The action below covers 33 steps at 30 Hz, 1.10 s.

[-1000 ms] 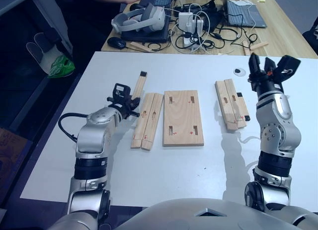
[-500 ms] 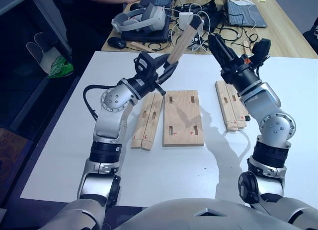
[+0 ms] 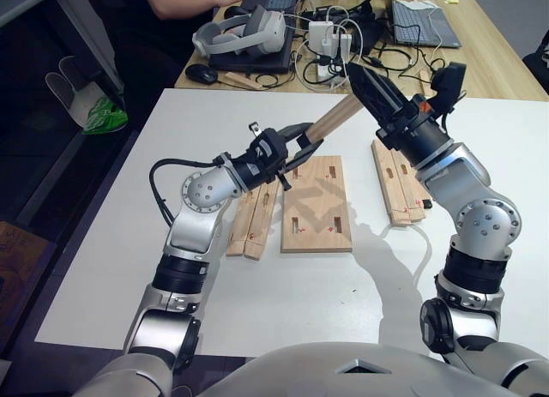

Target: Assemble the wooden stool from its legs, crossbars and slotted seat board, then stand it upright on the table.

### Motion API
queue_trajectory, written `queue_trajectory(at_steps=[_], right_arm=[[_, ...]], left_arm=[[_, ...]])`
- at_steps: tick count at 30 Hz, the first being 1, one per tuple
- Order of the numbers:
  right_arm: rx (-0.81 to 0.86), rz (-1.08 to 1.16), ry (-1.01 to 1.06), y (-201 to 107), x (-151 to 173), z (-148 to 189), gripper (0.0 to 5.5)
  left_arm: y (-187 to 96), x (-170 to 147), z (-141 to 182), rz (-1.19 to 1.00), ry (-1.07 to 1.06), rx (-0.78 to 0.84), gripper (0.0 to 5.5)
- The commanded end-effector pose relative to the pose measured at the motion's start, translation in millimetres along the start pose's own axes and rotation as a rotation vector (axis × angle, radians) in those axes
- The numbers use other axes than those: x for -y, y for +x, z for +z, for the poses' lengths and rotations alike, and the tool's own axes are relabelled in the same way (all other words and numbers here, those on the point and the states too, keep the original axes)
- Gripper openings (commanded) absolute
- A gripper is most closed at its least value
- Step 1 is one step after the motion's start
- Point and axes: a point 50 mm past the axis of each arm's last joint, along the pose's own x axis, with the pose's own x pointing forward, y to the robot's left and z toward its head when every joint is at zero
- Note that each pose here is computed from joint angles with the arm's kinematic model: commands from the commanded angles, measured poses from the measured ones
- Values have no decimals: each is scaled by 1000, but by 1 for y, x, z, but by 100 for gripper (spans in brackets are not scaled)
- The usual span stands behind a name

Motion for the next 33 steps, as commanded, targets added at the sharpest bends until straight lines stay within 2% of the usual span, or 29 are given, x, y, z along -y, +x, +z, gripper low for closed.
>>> queue_trajectory(at_steps=[1,21,28,29,33], right_arm=[[-18,-40,37,-4,7,-7,341],[-23,-66,84,-3,8,-13,49],[-4,-82,78,-1,10,-11,40],[3,-86,79,0,11,-10,40],[63,-122,83,-1,14,-4,40]], left_arm=[[-1,3,0,-12,8,-1,128],[6,11,6,-8,-16,26,128],[10,7,8,65,-26,41,128],[11,6,8,73,-20,41,164],[13,3,5,121,2,24,220]])
